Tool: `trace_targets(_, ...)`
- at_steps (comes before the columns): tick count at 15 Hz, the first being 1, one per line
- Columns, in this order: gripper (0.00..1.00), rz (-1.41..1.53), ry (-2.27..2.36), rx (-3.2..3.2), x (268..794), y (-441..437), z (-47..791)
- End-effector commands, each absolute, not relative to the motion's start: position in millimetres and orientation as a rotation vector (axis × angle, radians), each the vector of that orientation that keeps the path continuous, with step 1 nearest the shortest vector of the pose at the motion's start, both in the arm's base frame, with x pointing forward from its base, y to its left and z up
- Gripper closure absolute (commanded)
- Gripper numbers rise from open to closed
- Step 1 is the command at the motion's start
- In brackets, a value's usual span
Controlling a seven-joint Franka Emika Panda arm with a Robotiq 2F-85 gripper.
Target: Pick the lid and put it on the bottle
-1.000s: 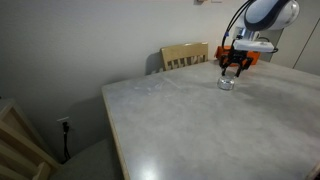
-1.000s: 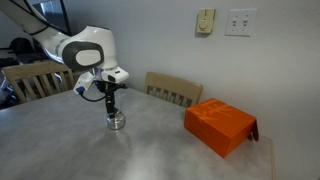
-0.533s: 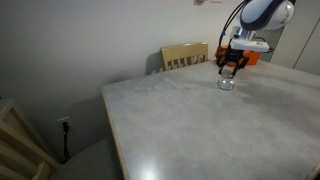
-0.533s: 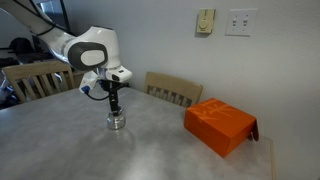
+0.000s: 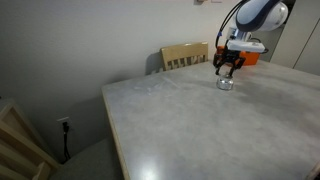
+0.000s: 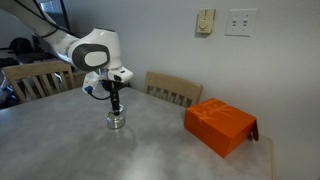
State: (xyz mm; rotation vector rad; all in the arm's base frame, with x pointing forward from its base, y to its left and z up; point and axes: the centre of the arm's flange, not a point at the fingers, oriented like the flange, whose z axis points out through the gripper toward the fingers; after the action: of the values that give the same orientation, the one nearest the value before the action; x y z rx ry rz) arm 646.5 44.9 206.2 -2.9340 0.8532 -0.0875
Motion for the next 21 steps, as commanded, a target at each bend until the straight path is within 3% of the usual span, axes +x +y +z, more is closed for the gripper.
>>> trace_targets(1,0.56,-0.037,0.84,-2.928,648.2,38.3,203.7)
trace_targets(21,0.56,0.062,0.808,-2.953,643.7,43.4,221.3)
